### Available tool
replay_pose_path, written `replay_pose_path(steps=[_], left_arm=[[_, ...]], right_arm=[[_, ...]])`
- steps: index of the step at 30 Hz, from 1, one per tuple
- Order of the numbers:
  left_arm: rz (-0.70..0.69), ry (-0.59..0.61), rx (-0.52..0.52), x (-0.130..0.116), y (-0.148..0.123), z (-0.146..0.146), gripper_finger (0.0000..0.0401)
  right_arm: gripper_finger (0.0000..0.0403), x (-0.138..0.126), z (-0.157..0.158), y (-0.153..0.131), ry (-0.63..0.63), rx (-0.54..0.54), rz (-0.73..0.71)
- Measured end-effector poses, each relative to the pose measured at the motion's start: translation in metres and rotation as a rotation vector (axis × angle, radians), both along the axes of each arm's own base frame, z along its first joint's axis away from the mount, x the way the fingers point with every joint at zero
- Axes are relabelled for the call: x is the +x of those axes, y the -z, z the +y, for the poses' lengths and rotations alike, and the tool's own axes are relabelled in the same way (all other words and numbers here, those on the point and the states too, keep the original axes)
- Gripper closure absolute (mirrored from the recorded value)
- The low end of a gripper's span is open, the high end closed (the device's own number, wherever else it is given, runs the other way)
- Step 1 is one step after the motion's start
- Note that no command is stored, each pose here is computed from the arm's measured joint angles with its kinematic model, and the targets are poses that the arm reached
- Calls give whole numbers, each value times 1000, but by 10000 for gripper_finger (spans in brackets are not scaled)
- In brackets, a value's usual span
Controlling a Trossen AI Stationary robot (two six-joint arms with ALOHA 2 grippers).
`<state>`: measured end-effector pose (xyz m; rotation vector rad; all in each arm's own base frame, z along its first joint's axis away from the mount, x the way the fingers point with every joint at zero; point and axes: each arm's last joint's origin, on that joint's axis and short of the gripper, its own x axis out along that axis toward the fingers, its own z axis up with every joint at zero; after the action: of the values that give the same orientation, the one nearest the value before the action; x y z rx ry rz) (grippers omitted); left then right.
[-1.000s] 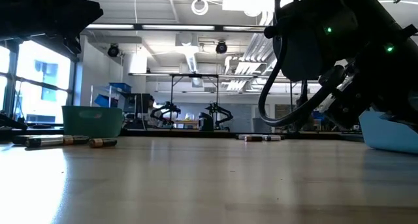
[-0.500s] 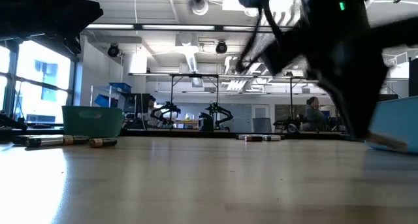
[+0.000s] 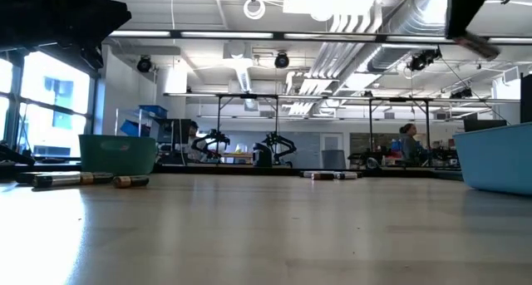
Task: Sort batteries
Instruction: Put the silver battery into the blue bin
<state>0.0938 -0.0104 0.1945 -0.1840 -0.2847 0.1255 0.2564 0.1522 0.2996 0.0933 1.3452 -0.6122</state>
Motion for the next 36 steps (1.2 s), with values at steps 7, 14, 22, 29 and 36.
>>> replay_pose_path(steps=[7, 14, 22, 29, 36], left_arm=[[0, 0, 0, 0, 0, 0, 343], [1, 0, 0, 0, 0, 0, 343], [0, 0, 0, 0, 0, 0, 343], [0, 0, 0, 0, 0, 0, 343], [0, 0, 0, 0, 0, 0, 343]], right_arm=[[387, -72, -25, 15, 300, -5, -111], [387, -103, -36, 54, 477, 20, -193], [387, -109, -38, 98, 591, 62, -229], [387, -117, -43, 121, 660, 71, -215], [387, -119, -45, 137, 668, 113, -216]])
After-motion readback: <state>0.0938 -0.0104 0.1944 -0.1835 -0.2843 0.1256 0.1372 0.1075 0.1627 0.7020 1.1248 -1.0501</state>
